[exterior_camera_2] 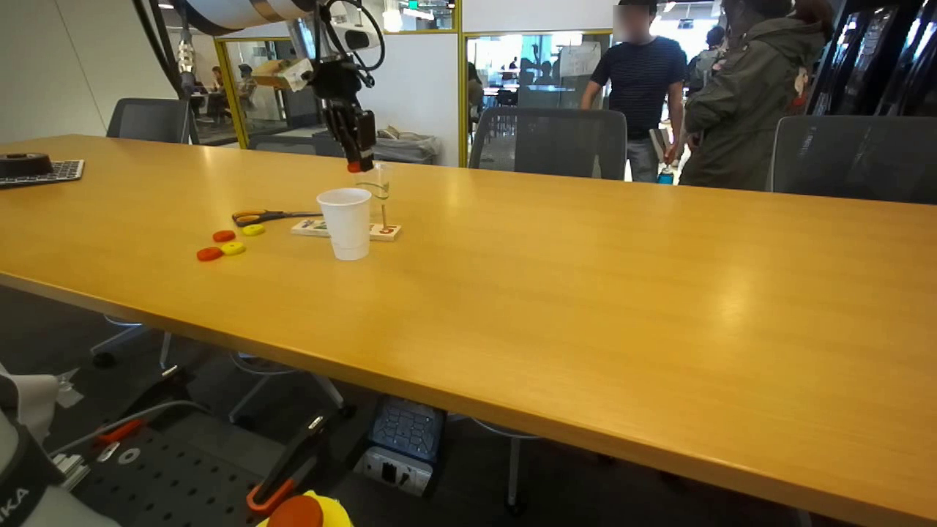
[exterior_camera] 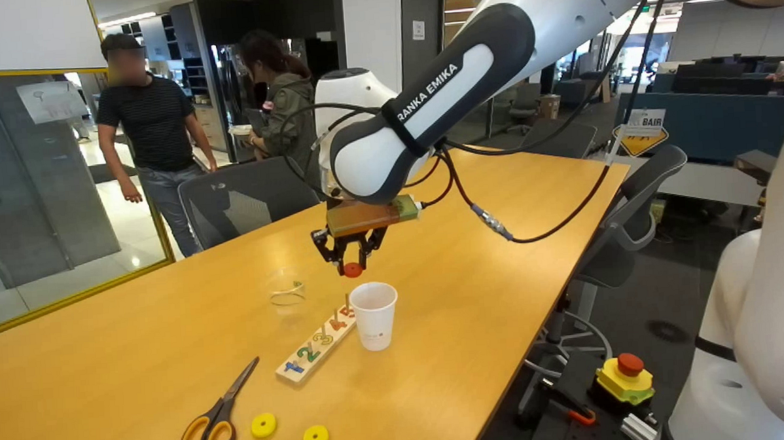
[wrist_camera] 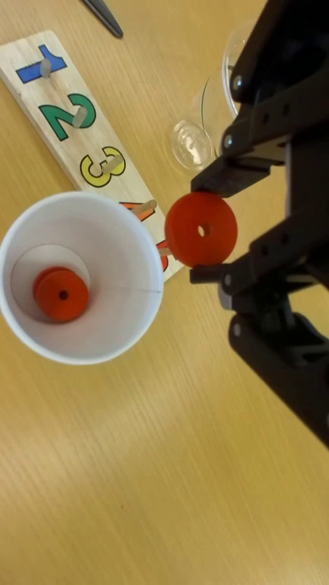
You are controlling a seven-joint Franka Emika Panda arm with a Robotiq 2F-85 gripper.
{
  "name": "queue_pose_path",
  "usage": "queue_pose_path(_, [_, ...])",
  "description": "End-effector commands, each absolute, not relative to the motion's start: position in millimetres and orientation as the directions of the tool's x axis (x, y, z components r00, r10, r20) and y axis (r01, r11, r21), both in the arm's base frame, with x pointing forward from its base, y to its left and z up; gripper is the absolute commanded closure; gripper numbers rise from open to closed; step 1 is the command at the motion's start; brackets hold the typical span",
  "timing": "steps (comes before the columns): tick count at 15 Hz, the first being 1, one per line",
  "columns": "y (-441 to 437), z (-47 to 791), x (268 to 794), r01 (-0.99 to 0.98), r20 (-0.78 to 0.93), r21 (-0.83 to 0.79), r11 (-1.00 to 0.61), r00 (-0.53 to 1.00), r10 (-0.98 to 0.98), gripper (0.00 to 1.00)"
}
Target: Pick up the orange and yellow objects from the table and put them in the two cups
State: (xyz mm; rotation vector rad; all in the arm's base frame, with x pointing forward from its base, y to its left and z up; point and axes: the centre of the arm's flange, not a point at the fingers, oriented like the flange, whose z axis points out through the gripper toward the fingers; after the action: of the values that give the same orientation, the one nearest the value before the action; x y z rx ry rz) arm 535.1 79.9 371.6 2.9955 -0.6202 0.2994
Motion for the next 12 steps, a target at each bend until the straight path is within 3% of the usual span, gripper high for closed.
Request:
queue_pose_path(1, [70,379,524,-0.405,0.169,0.049,-0.913,0.904,-0.392,0.81])
queue_pose_path(8, [61,361,520,-0.403,0.079,0.059,-0.913,0.914,-0.398,0.81])
queue_pose_path(10, [60,357,521,-0.408,0.057,0.048,-0.912,0.913,-0.405,0.76])
queue_pose_path(11, [59,356,521,-0.41,0.044,0.046,-0.911,0.912,-0.408,0.33])
queue_pose_path(12, [59,355,521,-0.411,0.029,0.042,-0.911,0.912,-0.41,0.32])
